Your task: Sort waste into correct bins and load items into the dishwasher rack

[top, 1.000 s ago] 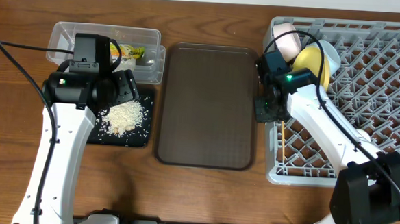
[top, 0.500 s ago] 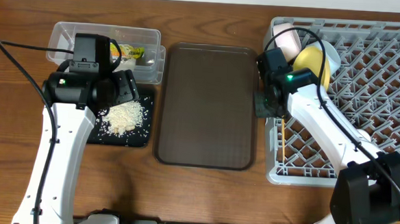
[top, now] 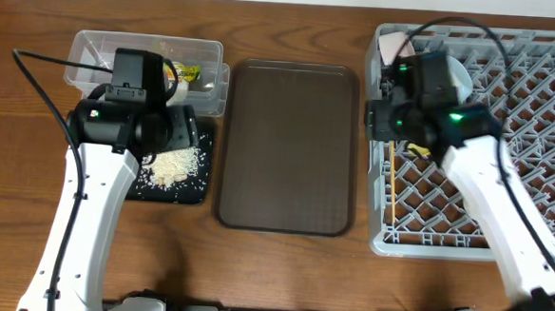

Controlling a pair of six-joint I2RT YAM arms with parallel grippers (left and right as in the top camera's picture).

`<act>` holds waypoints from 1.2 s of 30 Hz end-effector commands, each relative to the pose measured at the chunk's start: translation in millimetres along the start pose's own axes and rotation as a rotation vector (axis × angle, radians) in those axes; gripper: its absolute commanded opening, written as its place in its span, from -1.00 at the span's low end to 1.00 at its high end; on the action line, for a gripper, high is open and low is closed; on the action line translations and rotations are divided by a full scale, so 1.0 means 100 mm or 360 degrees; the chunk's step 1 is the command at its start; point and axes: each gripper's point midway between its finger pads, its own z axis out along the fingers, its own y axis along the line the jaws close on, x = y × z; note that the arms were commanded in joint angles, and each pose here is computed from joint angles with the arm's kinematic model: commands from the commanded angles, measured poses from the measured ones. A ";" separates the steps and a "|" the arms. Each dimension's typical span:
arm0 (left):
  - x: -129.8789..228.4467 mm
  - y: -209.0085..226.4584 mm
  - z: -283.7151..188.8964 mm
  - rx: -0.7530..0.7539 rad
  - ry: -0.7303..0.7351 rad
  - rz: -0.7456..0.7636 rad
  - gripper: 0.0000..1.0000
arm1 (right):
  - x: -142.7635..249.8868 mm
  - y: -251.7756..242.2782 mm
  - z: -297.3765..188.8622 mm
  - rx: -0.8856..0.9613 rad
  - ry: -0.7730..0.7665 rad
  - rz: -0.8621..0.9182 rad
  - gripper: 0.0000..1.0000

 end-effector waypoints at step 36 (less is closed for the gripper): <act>0.41 0.14 -0.28 0.0130 -0.0486 0.0005 0.85 | 0.90 -0.33 -0.68 0.0024 -0.0368 0.0126 0.99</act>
